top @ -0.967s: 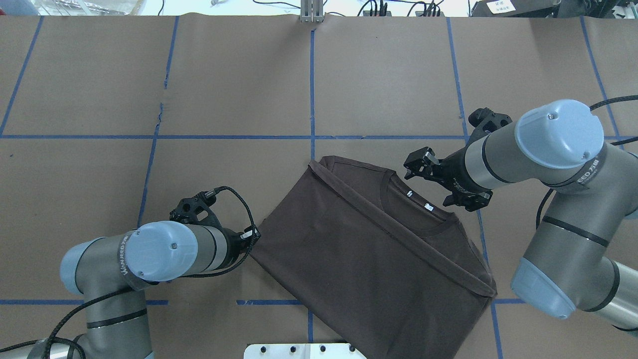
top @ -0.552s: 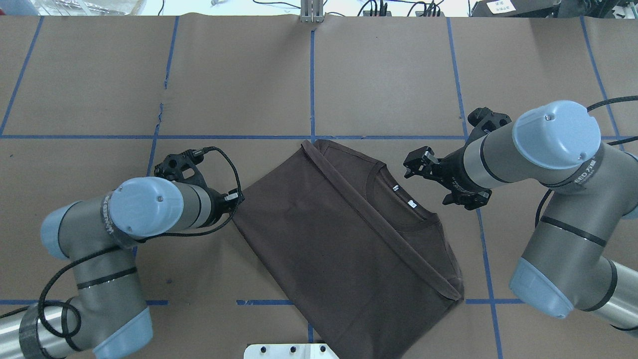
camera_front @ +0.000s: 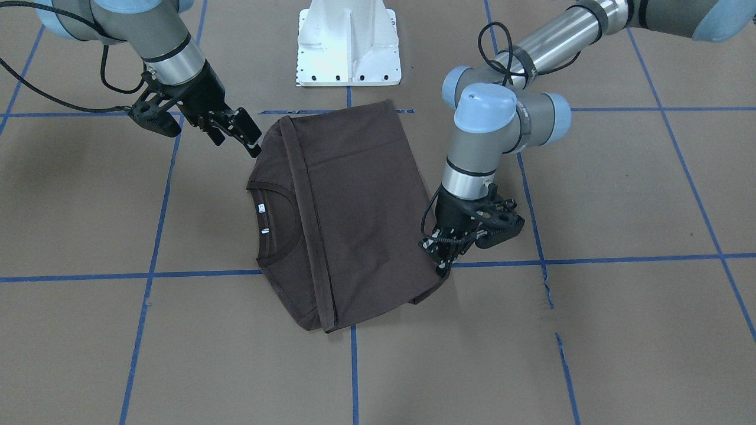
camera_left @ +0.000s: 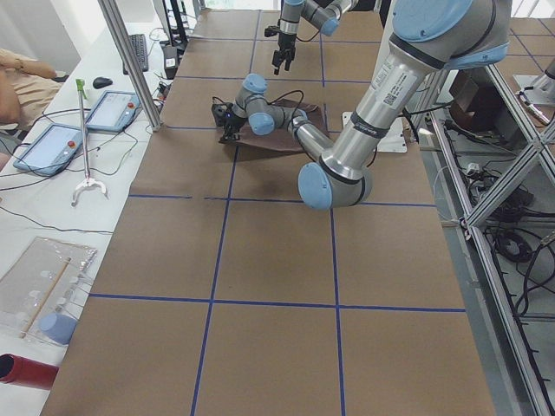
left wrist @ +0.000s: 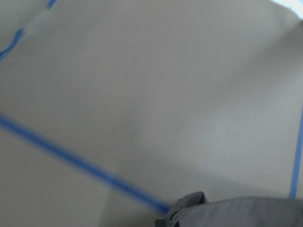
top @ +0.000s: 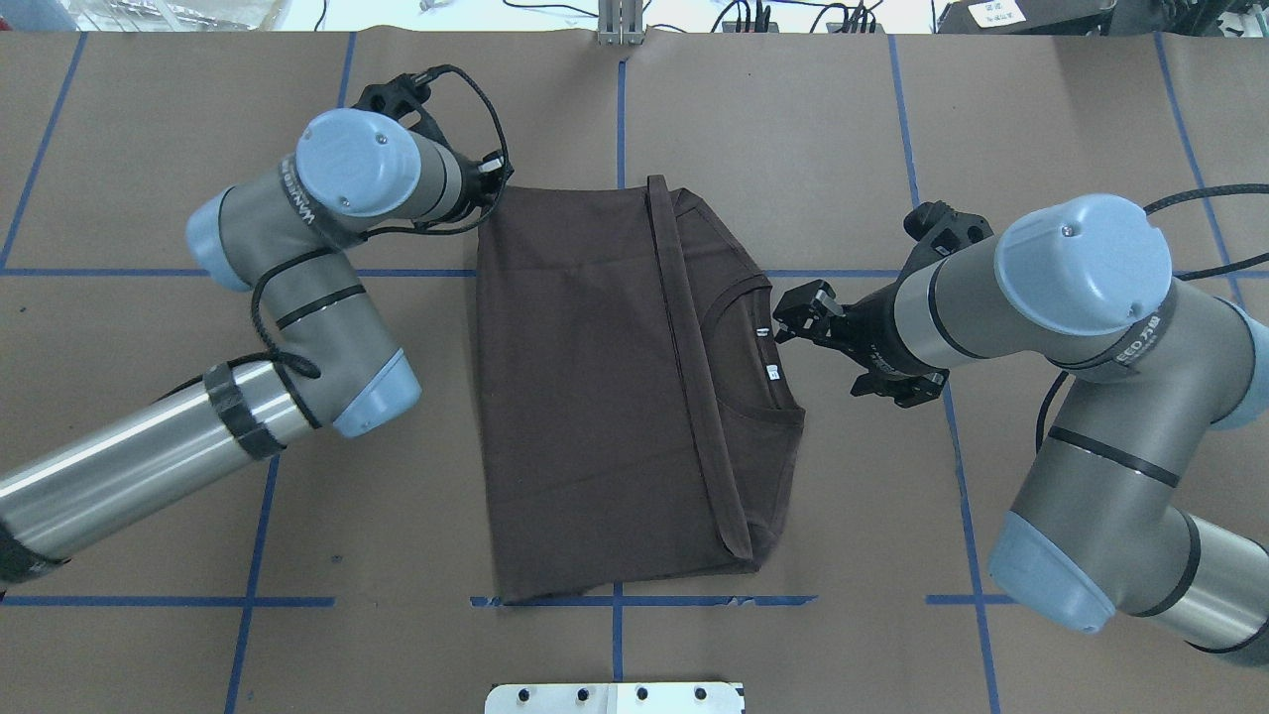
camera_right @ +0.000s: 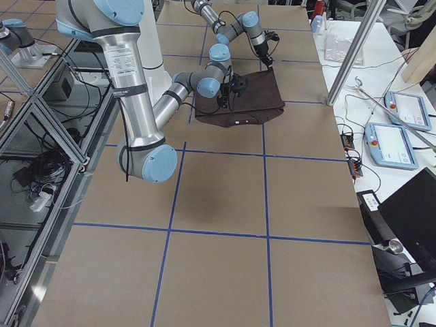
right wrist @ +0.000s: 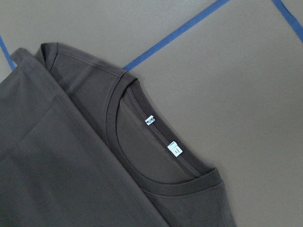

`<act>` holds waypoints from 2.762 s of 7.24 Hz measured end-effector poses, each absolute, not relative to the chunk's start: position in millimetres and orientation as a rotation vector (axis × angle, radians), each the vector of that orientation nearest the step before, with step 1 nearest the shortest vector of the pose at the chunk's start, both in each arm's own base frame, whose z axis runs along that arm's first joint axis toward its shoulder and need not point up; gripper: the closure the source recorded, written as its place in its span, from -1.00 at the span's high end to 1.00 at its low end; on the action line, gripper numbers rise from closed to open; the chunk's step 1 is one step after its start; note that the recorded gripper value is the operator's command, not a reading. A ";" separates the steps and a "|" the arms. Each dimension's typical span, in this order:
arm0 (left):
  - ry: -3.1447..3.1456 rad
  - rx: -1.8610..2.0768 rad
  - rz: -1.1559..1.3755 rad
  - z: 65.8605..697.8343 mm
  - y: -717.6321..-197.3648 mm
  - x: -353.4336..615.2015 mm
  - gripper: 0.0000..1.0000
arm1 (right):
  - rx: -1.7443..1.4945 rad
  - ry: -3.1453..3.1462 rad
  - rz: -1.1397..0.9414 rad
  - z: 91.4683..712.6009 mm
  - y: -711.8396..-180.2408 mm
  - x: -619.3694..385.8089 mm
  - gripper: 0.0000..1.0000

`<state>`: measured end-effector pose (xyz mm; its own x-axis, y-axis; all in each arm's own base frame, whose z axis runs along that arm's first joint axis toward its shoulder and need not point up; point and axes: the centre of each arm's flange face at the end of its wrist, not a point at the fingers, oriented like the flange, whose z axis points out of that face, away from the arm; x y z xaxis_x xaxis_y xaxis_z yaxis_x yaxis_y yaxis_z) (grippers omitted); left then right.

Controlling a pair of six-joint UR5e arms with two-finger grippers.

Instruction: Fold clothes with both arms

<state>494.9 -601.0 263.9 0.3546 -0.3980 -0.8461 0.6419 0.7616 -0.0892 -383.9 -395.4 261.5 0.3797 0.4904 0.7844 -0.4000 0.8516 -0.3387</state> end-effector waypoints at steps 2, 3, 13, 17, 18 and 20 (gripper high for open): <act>1.037 0.315 -0.704 271.4 -653.9 500.7 0.22 | -0.091 -1.045 0.560 251.2 -396.1 -398.8 1.00; 1.074 0.305 -0.681 261.1 -655.9 495.4 0.23 | -0.085 -1.046 0.548 245.1 -394.2 -414.3 1.00; 1.249 0.182 -0.527 252.9 -557.3 403.5 0.24 | 0.045 -0.719 0.040 252.5 -299.5 -594.9 0.98; 1.248 0.182 -0.527 252.3 -557.3 403.6 0.24 | 0.049 -0.614 -0.063 272.2 -298.1 -571.8 0.99; 1.248 0.182 -0.527 251.8 -557.1 403.5 0.25 | 0.060 -0.585 -0.103 292.6 -297.1 -544.0 0.98; 1.251 0.183 -0.527 249.9 -556.5 402.7 0.25 | 0.070 -0.548 -0.143 330.1 -288.3 -501.9 0.98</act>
